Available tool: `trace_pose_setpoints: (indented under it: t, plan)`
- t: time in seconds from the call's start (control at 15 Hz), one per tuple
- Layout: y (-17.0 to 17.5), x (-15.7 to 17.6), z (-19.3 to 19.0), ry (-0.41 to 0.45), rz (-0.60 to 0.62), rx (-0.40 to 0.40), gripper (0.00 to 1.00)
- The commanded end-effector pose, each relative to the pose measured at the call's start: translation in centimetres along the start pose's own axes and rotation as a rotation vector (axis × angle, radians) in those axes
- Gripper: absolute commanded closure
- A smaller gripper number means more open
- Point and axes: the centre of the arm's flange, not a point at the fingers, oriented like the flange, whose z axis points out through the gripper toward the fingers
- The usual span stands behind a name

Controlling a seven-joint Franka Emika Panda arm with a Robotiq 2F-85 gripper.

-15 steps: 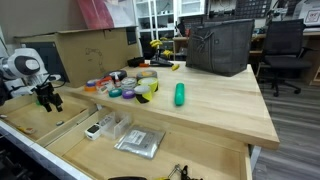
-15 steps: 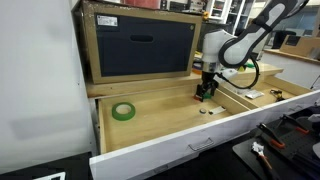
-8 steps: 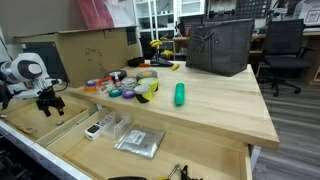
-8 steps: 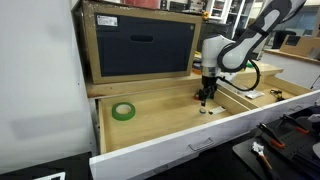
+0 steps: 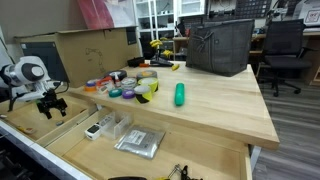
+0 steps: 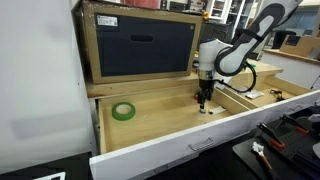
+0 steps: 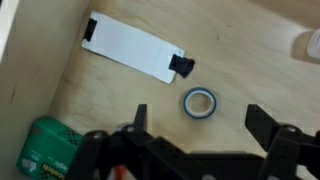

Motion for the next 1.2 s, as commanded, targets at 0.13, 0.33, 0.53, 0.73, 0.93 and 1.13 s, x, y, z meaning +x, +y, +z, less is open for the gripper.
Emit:
trace_pose_setpoints:
  t: [0.13,0.33,0.53,0.73,0.93,1.13]
  plan:
    - [-0.8,1.8,0.9,-0.013,-0.076,-0.008,0.00]
    - [-1.0,2.0,1.9,-0.032,-0.101,-0.009,0.00]
    - [-1.0,1.9,2.8,-0.052,-0.119,0.002,0.00]
    - [-1.0,1.8,3.4,-0.063,-0.134,0.004,0.22]
    - [-0.7,1.8,3.4,-0.061,-0.134,0.009,0.42]
    - [-0.6,2.0,3.1,-0.054,-0.132,0.012,0.64]
